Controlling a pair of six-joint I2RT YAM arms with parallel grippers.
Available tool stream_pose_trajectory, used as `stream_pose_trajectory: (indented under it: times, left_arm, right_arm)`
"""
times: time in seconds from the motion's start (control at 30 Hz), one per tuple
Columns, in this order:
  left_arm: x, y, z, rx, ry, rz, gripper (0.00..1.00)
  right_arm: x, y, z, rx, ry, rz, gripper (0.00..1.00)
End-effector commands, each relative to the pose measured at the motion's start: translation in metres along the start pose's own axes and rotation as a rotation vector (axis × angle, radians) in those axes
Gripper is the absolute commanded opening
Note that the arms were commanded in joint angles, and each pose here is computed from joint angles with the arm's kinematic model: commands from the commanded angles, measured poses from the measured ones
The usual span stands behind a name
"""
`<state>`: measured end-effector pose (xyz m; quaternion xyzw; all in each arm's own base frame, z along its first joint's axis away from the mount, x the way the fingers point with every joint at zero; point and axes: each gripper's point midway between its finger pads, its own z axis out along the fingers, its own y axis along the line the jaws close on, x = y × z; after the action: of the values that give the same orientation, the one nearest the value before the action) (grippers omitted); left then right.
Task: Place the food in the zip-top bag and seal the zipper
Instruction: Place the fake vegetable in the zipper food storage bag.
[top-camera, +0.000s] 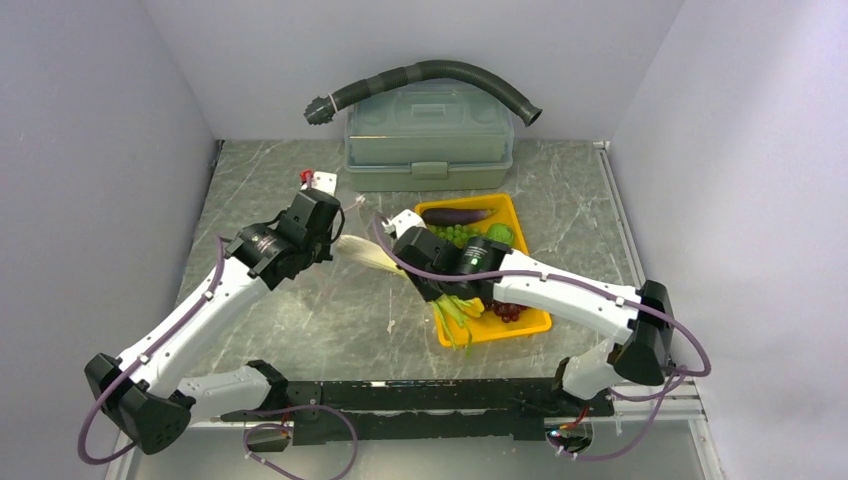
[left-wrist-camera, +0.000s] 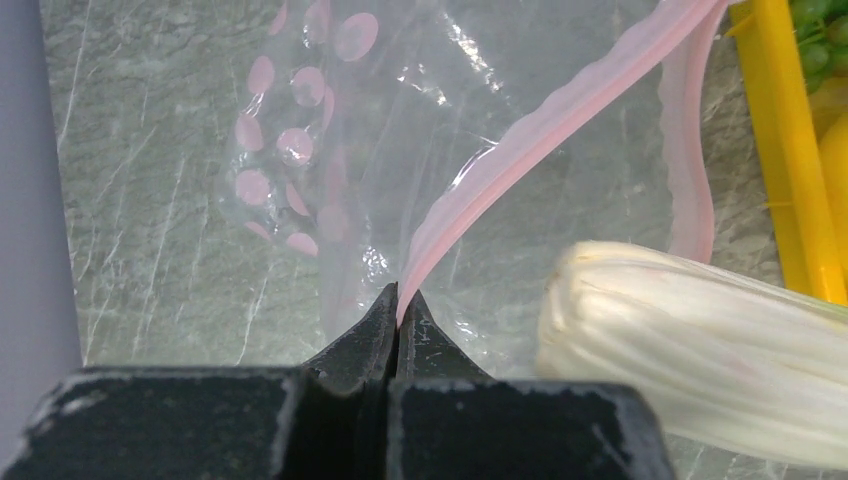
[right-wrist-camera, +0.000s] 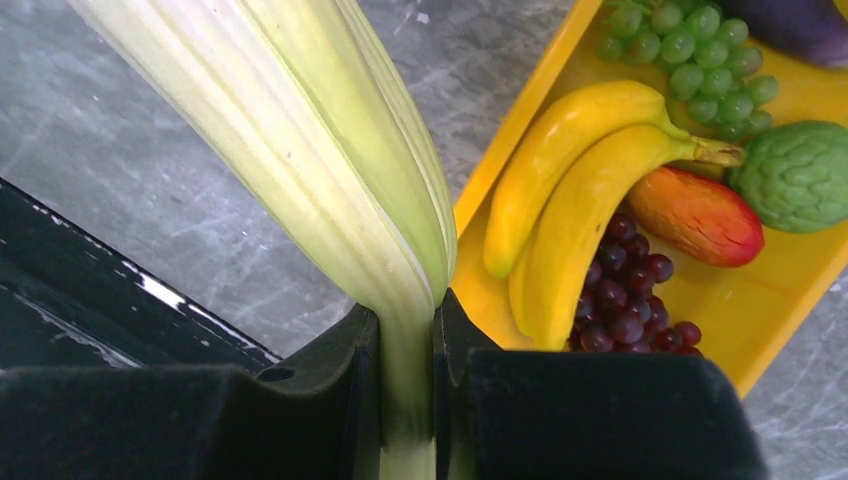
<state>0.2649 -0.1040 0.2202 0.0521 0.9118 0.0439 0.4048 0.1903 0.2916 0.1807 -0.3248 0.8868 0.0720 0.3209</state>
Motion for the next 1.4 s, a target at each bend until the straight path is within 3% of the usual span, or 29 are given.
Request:
stream_pose_trajectory:
  times: [0.0, 0.47, 1.0, 1.23, 1.37]
  left_arm:
    - [-0.01, -0.004, -0.006, 0.035, -0.053, -0.072, 0.0]
    - [-0.008, -0.014, -0.006, 0.084, -0.036, -0.087, 0.0]
    - [-0.006, -0.015, -0.006, 0.088, -0.025, -0.095, 0.0]
    - [-0.006, -0.017, -0.007, 0.1, -0.024, -0.092, 0.0]
    - [-0.005, -0.019, -0.006, 0.106, -0.017, -0.087, 0.0]
  right_arm:
    - [-0.035, 0.017, -0.006, -0.049, -0.068, 0.075, 0.0]
    - [-0.029, 0.041, 0.021, -0.06, 0.103, 0.108, 0.0]
    - [-0.047, 0.053, 0.021, -0.099, 0.128, 0.138, 0.0]
    - [-0.063, 0.062, 0.019, -0.132, 0.117, 0.148, 0.15]
    - [-0.074, 0.069, 0.014, -0.175, 0.087, 0.161, 0.29]
